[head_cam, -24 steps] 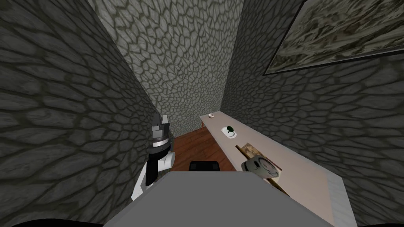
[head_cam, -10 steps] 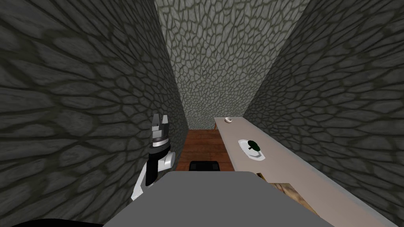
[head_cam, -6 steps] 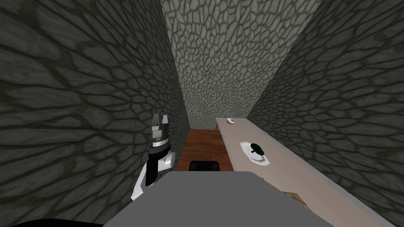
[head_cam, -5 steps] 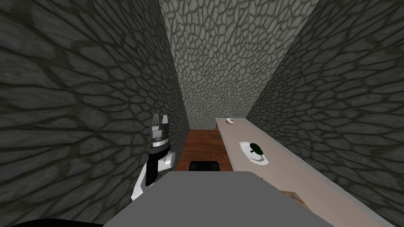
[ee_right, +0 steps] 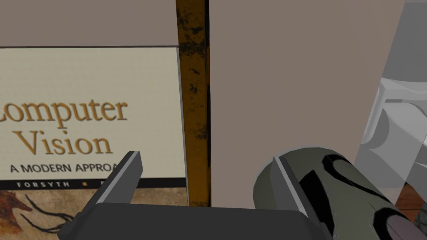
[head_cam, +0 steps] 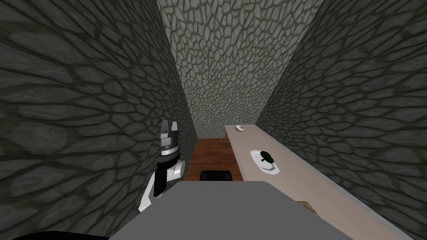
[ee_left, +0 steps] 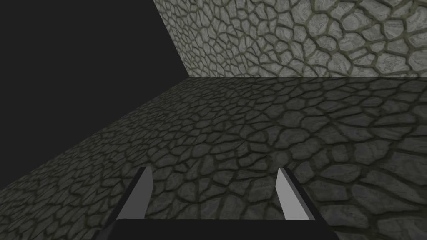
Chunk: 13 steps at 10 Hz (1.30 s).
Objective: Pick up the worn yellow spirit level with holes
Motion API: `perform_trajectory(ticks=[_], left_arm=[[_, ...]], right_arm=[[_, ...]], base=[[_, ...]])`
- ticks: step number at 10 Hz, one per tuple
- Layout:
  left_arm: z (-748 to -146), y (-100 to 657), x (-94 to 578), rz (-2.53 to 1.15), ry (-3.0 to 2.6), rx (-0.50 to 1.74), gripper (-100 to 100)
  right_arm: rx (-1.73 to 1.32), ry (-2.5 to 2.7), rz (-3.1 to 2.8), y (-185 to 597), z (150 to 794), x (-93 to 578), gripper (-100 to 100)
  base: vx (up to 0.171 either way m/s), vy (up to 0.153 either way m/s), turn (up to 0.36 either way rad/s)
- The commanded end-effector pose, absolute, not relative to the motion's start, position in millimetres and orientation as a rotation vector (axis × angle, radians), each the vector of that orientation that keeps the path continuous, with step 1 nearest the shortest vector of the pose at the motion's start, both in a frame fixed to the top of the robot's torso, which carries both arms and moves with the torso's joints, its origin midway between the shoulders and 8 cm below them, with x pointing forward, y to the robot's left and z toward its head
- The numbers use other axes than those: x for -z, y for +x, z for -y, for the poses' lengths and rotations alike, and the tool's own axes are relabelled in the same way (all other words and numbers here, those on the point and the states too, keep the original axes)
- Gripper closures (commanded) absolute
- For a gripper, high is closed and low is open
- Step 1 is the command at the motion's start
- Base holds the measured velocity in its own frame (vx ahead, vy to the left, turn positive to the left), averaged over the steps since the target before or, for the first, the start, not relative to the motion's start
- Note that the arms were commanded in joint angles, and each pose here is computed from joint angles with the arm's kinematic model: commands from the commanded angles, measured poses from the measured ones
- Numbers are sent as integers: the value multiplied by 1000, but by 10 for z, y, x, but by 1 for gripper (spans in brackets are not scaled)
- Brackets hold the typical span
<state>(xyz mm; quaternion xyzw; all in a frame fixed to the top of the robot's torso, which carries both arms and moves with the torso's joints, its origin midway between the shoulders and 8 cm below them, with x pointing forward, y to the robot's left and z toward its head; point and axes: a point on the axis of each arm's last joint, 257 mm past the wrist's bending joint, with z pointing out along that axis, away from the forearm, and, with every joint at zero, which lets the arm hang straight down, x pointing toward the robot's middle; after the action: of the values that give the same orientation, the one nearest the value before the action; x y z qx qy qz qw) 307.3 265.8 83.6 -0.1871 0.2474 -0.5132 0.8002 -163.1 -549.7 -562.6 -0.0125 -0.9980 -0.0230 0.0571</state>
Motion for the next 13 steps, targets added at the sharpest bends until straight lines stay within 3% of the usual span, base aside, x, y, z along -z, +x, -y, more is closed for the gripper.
perform_trajectory(ticks=[1, 11, 12, 13], left_arm=[[-2658, 3073, -836, -531, -401, 1101, 0], [-2658, 3074, -837, -531, -401, 1101, 0], [-2657, 3074, -837, -531, -401, 1101, 0], [-2657, 3074, -837, -531, -401, 1101, 0]], right_arm=[[74, 3, 3025, -1701, 5411, 5672, -100], [44, 131, 3024, -1882, 5281, 5757, -100], [42, 135, 3024, -1887, 5280, 5758, 100], [42, 135, 3024, -1885, 5281, 5758, 100]], base=[[129, -66, -200], [77, -34, -97], [6, -1, 8], [0, 0, 0]])
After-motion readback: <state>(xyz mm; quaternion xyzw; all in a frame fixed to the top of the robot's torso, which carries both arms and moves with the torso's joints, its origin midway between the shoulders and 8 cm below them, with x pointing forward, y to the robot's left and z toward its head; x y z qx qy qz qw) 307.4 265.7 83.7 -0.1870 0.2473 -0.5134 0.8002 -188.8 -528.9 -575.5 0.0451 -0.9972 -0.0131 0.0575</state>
